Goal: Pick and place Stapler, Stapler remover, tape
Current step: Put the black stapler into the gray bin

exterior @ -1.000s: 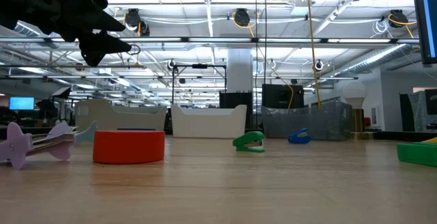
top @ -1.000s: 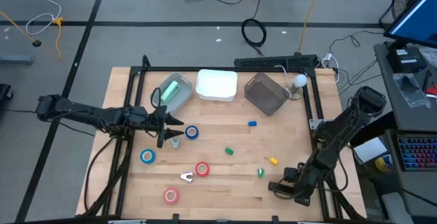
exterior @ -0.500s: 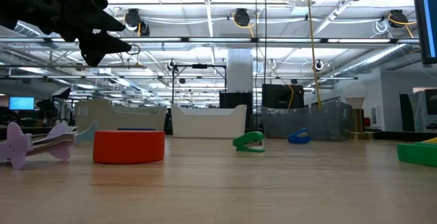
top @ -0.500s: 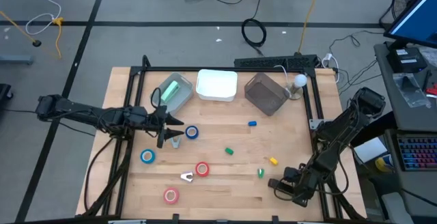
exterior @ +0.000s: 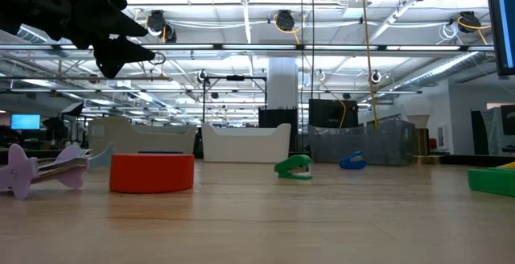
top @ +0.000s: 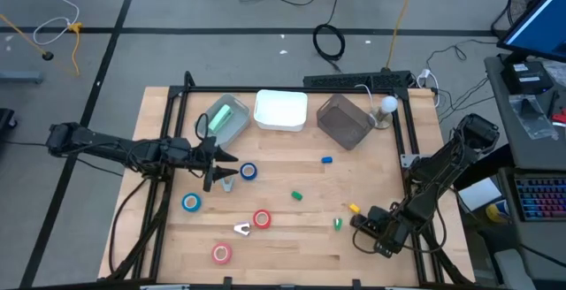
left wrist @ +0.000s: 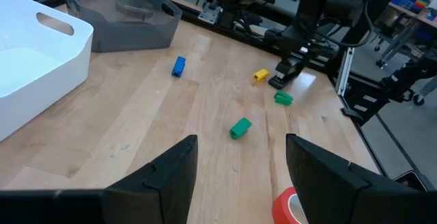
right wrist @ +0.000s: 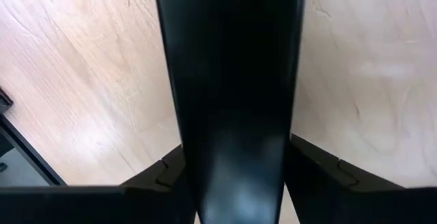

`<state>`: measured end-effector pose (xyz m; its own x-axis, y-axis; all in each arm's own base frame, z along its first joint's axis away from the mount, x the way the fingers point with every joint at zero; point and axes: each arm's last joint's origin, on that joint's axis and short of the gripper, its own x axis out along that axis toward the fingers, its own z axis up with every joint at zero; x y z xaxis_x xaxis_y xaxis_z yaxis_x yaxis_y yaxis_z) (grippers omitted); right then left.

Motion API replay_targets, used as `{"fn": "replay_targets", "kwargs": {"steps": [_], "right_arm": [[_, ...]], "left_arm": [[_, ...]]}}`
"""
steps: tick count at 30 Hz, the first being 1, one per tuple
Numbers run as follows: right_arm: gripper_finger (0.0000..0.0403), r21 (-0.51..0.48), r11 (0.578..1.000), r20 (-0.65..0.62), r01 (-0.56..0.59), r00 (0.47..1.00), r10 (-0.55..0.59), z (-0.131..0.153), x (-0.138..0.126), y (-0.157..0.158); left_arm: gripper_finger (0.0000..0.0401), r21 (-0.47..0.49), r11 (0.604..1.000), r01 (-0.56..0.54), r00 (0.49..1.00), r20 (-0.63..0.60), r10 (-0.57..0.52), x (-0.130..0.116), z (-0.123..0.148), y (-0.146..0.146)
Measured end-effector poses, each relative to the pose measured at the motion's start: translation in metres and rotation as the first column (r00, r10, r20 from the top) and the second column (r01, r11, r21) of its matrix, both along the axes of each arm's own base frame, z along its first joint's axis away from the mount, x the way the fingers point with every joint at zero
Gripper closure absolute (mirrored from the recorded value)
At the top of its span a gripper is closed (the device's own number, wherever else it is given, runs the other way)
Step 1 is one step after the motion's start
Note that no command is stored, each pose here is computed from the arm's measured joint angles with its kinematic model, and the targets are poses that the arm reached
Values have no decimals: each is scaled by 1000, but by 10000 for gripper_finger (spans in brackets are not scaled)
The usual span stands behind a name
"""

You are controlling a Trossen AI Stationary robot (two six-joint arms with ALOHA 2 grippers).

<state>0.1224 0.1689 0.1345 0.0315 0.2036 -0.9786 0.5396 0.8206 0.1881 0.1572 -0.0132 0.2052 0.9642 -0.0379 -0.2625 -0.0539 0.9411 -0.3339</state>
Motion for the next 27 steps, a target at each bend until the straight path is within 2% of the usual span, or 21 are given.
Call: {"fn": "replay_targets", "kwargs": {"steps": [7, 14, 20, 27], "right_arm": [[258, 22, 1000, -16, -11, 1000, 11, 0, 0, 1], [251, 36, 999, -19, -18, 1000, 19, 0, 0, 2], [274, 52, 998, -24, -46, 999, 47, 1, -1, 2], [274, 117, 992, 24, -51, 999, 48, 15, -3, 0]], "left_arm": [[178, 1, 1000, 0, 1000, 0, 0, 0, 0, 0], [178, 8, 1000, 2, 1000, 1, -2, 0, 0, 0], [178, 8, 1000, 2, 1000, 0, -2, 0, 0, 0], [178, 4, 1000, 2, 1000, 24, -2, 1, 2, 0]]}}
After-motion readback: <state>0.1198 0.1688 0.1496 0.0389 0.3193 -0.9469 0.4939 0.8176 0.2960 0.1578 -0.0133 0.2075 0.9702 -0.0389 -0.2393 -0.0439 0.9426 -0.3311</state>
